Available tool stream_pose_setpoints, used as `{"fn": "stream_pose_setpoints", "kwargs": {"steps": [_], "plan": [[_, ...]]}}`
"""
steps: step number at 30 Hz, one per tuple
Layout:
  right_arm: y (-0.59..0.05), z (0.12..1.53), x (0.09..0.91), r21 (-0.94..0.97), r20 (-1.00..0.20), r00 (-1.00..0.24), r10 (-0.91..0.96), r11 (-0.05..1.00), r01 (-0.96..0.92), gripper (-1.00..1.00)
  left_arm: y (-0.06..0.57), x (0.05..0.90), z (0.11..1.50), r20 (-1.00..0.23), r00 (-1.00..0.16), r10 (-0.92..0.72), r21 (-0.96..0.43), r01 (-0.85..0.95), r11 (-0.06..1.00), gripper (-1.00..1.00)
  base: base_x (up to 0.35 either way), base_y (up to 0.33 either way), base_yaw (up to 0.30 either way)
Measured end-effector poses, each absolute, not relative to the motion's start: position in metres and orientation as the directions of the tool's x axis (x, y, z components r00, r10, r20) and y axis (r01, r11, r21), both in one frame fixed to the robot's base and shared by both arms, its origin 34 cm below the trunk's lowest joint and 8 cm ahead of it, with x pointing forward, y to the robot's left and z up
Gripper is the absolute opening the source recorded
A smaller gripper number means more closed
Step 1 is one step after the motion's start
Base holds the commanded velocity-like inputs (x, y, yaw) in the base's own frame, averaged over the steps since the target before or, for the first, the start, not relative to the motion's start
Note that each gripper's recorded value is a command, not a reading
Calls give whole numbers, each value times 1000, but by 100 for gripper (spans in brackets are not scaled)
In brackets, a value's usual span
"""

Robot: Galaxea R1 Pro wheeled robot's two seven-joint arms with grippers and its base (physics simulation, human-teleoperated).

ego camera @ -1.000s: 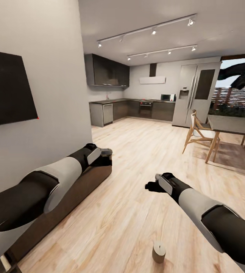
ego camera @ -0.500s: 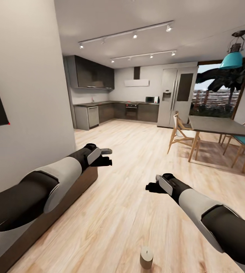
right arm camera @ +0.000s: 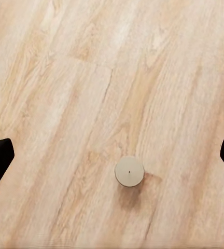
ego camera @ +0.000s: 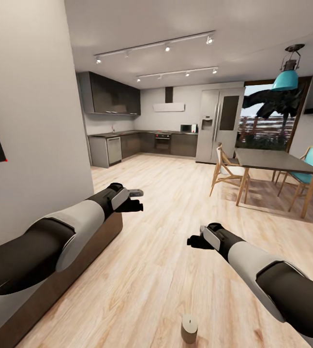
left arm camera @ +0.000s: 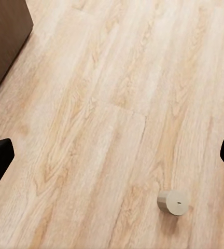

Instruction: Place each of the two pumpkins and all three candles from the living room inside a cabinet in the living room (use any cabinet), then make sure every cabinet is closed, and position the cauldron so it is next to a table in the living room.

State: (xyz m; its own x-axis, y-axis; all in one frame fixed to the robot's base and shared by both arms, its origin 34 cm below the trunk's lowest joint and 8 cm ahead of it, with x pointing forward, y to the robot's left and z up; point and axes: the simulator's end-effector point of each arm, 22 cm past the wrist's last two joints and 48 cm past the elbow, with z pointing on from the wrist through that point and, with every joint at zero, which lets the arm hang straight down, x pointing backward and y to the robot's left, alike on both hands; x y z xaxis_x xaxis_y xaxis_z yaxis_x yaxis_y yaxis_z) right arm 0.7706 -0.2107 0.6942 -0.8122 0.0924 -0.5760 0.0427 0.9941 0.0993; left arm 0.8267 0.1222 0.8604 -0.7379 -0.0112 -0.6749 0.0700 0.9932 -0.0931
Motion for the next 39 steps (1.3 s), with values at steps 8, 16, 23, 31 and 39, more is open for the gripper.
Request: {"fn": "stream_pose_setpoints", "kwargs": {"steps": [8, 16, 23, 31, 39], "plan": [[-212, 691, 768, 100, -568, -817, 95, 994, 47, 100, 121, 828, 863, -679, -734, -11, -94, 72, 993, 100, 0, 1, 0], [-211, 692, 771, 106, -579, -809, 99, 993, 46, 100, 120, 828, 865, -683, -731, -11, -97, 75, 992, 100, 0, 0, 0], [-195, 693, 771, 113, -583, -808, 90, 993, 29, 100, 115, 831, 873, -694, -719, -11, -105, 86, 991, 100, 0, 0, 0], [-187, 694, 770, 114, -582, -809, 86, 993, 23, 100, 104, 837, 895, -728, -685, -7, -116, 112, 987, 100, 0, 0, 0], [-185, 689, 765, 111, -565, -821, 82, 994, 23, 100, 96, 841, 911, -750, -661, -6, -125, 133, 983, 100, 0, 0, 0]]}}
